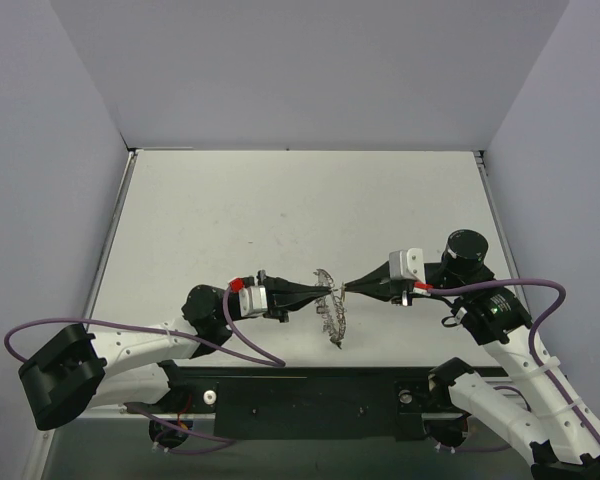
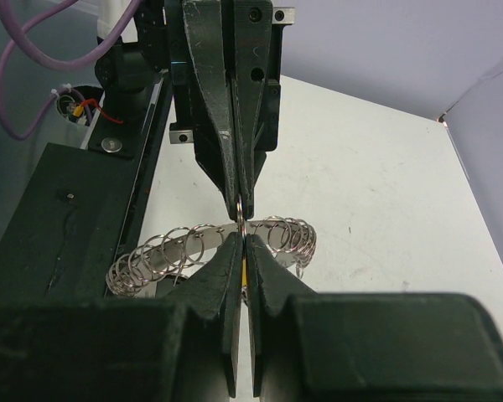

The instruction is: Put the keys on the keyring

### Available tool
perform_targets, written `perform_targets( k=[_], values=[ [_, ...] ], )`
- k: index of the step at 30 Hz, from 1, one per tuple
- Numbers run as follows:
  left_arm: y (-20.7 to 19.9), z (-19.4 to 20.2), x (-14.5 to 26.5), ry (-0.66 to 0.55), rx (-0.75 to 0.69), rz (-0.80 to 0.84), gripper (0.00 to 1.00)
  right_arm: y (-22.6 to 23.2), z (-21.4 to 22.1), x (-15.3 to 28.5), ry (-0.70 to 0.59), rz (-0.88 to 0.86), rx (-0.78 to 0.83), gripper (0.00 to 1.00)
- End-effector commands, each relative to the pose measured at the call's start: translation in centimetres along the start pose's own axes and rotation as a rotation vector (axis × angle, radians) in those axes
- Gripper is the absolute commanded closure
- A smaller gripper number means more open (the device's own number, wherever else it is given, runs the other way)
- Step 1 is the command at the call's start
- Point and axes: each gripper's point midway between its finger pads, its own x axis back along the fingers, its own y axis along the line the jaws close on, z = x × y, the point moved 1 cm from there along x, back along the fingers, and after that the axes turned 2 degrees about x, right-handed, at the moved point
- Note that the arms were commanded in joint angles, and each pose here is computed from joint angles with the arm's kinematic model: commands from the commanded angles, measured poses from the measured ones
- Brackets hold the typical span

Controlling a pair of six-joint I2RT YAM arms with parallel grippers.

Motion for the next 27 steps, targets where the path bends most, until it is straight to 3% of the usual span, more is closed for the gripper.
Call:
perform_targets(
  k=[1, 27],
  values=[
    [0.11, -3.53, -0.72, -0.118, -0.052, 0.019, 1.0, 0.01, -1.39, 0.02, -0.044, -0.027, 0.056, 1.0],
    [0.35, -3.03, -0.71, -0.1, -0.045, 0.006, 1.0, 0.49, -1.54, -0.41, -0.061, -0.063, 0.033, 1.0]
  ],
)
